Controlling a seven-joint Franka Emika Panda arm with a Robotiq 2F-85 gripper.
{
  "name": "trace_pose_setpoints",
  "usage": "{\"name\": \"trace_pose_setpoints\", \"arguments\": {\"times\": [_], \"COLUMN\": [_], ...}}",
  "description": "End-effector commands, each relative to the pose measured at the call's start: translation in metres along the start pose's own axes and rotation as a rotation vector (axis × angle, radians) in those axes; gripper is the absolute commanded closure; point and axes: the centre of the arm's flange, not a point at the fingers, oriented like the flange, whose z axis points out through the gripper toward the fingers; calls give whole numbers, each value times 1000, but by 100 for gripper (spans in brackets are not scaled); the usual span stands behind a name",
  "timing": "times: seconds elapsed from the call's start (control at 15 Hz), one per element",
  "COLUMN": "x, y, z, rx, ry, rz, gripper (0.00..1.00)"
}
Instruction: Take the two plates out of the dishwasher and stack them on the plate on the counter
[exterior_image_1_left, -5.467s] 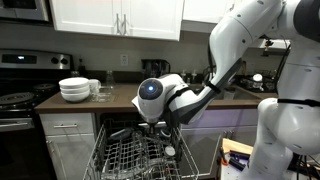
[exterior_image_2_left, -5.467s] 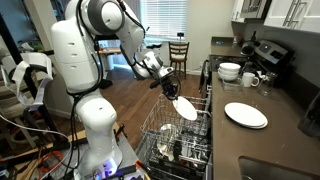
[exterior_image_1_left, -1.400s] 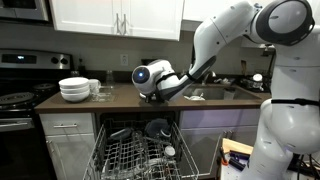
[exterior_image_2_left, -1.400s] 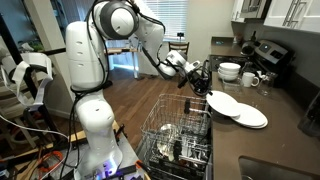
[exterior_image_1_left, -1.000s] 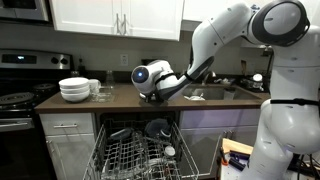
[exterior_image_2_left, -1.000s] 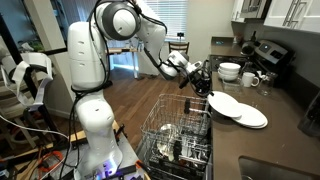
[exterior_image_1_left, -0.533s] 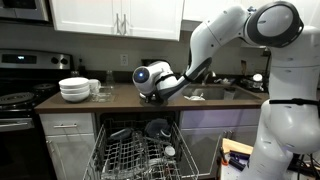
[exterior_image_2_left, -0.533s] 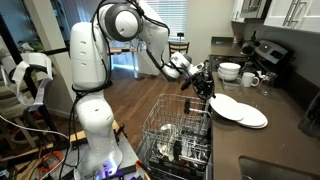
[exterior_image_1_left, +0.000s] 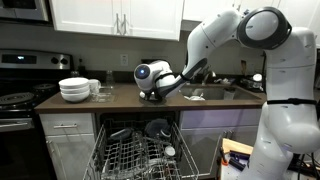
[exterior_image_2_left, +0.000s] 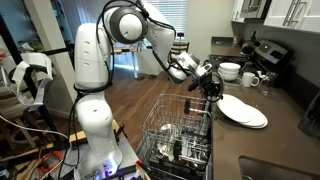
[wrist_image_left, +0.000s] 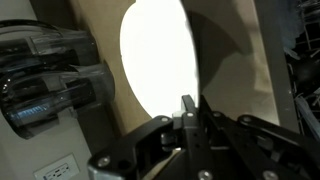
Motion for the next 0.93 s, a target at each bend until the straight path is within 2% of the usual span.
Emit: {"name": "trace_pose_setpoints", "arguments": {"times": [0.0, 0.47, 0.53, 0.6, 0.87], "x": [17, 28, 27, 18, 19], "y": [17, 30, 31, 20, 22], "z": [16, 44, 45, 38, 42], "rx": [-6, -16, -19, -15, -19], "ry": [34, 4, -5, -10, -14], "rz": [-34, -28, -18, -1, 3], "gripper": [98, 98, 98, 94, 94]}}
